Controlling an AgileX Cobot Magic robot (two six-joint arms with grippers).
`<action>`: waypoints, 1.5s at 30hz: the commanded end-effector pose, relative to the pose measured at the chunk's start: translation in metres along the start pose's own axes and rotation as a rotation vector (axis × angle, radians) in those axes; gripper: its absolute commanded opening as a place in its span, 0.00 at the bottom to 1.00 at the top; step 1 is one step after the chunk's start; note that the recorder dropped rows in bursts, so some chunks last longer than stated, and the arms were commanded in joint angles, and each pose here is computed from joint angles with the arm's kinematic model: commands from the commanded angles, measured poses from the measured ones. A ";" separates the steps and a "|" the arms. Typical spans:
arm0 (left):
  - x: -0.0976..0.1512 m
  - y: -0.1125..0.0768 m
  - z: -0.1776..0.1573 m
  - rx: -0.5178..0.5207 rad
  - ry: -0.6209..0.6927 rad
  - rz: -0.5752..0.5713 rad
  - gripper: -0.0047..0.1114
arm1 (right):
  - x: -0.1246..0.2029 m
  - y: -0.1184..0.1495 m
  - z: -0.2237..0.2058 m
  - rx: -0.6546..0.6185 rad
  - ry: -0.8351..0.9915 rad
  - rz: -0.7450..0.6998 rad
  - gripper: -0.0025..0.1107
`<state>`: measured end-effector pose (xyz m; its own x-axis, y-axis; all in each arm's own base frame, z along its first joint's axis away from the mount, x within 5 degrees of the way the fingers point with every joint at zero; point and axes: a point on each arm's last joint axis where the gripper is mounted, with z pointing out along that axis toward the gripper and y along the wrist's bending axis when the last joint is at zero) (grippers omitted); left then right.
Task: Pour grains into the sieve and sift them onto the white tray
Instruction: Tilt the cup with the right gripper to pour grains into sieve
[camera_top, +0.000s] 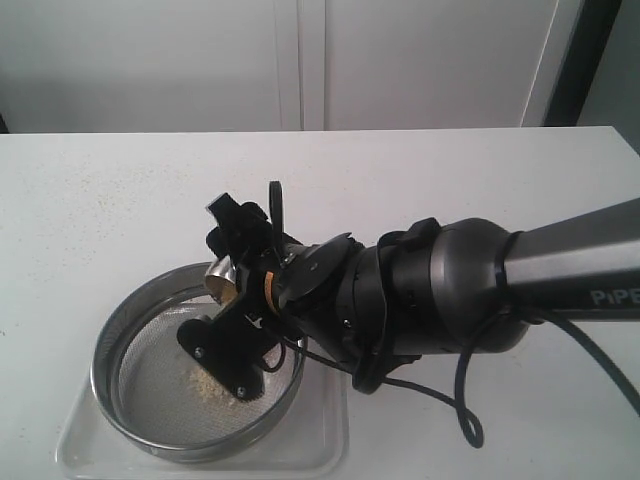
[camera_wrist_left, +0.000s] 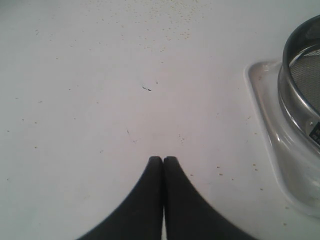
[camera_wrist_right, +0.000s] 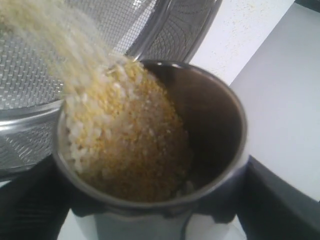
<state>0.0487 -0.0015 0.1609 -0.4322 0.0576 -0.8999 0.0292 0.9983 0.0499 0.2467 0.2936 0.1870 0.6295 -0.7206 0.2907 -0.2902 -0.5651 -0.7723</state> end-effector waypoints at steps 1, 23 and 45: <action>0.003 0.000 0.001 0.007 0.010 0.001 0.04 | 0.002 -0.004 -0.002 0.016 0.021 -0.040 0.02; 0.003 0.000 0.001 0.007 0.010 0.001 0.04 | 0.007 -0.004 -0.002 0.013 0.079 -0.217 0.02; 0.003 0.000 0.001 0.007 0.010 0.001 0.04 | -0.020 -0.011 -0.015 0.044 0.121 -0.454 0.02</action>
<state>0.0487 -0.0015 0.1609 -0.4322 0.0576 -0.8999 0.0292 0.9983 0.0499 0.2267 0.3071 0.1928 0.6244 -0.4591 0.6319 0.0029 -0.8077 -0.5896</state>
